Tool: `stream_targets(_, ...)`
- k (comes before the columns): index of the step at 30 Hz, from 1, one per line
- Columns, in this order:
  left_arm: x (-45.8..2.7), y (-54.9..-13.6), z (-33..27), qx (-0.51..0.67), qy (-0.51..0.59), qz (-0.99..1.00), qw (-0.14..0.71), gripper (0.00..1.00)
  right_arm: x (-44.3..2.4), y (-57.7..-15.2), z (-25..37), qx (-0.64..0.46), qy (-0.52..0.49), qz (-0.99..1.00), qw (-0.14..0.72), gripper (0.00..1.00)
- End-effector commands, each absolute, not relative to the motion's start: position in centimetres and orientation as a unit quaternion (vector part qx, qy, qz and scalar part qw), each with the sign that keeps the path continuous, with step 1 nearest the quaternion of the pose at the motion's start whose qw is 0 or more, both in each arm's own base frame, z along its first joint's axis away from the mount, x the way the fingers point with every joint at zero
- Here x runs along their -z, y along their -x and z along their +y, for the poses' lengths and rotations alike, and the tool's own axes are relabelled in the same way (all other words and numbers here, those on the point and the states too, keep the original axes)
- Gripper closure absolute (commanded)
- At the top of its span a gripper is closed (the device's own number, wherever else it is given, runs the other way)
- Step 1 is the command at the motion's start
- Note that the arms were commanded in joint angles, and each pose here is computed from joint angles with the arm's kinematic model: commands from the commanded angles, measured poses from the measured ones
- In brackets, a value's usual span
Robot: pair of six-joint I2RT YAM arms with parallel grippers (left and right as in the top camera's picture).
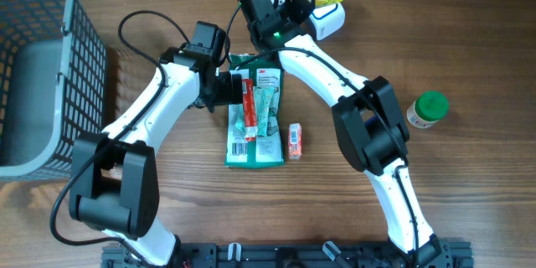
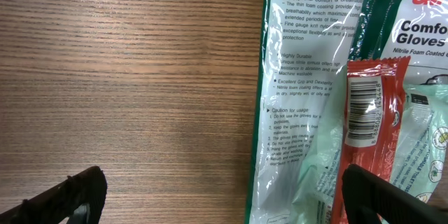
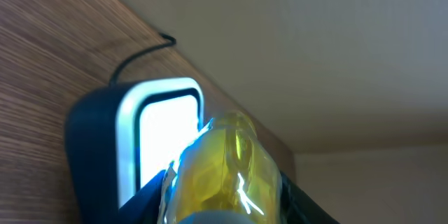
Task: Scan the item barcode
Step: 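Carry the oil bottle up to the white scanner with the right gripper, then move the oil bottle right and stand it beside the green-lidded jar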
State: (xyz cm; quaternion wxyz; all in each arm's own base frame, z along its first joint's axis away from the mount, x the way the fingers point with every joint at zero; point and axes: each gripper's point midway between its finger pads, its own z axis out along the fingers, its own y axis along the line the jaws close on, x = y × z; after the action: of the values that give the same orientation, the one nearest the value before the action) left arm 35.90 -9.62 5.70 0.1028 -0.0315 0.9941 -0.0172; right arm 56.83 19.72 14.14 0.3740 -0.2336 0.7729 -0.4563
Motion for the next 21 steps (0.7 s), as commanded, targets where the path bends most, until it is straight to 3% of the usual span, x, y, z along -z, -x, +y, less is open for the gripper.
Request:
stream_targets(1,-6.1,-35.8,-9.6,0.016,0.031,0.993,0.109,0.00,-20.6,-55.8,17.9,0.490,0.184,0.759,0.388,0.75)
stream_targets(9,-6.1,-35.8,-9.6,0.016,0.031,0.993,0.109,0.00,-29.2,-50.2,15.5,0.292,0.116,0.840,0.443,0.75)
stream_targets(14,-6.1,-35.8,-9.6,0.016,0.031,0.993,0.109,0.00,-27.0,-44.7,9.5,0.117,0.035,0.938,0.323,0.75)
stream_targets(21,-6.1,-35.8,-9.6,0.016,0.031,0.993,0.109,0.00,-20.8,-42.9,1.2,0.017,-0.057,0.979,0.196,0.76)
